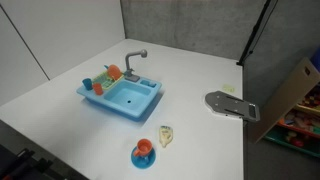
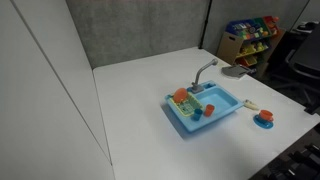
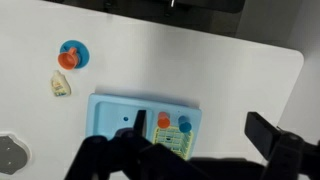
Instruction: Pick the orange cup and put it in the sink
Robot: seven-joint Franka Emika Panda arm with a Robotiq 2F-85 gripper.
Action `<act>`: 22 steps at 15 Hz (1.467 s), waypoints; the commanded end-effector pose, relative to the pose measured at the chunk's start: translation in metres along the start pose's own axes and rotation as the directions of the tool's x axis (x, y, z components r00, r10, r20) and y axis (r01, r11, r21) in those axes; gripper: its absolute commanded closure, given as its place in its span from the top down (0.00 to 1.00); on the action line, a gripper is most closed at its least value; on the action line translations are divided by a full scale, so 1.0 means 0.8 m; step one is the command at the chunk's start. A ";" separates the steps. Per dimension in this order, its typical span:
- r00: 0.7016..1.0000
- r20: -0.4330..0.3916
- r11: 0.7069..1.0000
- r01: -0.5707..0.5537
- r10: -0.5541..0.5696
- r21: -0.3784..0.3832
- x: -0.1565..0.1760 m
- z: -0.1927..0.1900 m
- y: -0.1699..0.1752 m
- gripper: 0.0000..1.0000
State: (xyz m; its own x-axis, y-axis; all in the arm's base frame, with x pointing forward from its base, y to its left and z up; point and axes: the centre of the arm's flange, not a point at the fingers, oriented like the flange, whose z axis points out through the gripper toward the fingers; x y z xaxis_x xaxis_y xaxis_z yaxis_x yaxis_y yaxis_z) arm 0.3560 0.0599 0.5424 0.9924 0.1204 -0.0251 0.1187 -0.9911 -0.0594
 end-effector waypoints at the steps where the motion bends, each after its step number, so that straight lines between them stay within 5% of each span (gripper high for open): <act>1: 1.000 0.000 1.000 0.000 0.000 0.000 0.000 0.000 0.000 1.00; 12: 1.000 -0.001 1.000 0.000 0.000 0.000 0.000 0.000 0.000 1.00; 22: 0.999 0.015 0.998 -0.047 0.048 -0.028 0.073 -0.003 -0.032 1.00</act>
State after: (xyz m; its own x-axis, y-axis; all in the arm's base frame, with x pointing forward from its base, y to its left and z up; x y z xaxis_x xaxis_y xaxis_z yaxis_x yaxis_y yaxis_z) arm 0.3823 0.0858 0.5380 0.9916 0.1215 -0.0449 0.1200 -0.9921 -0.0353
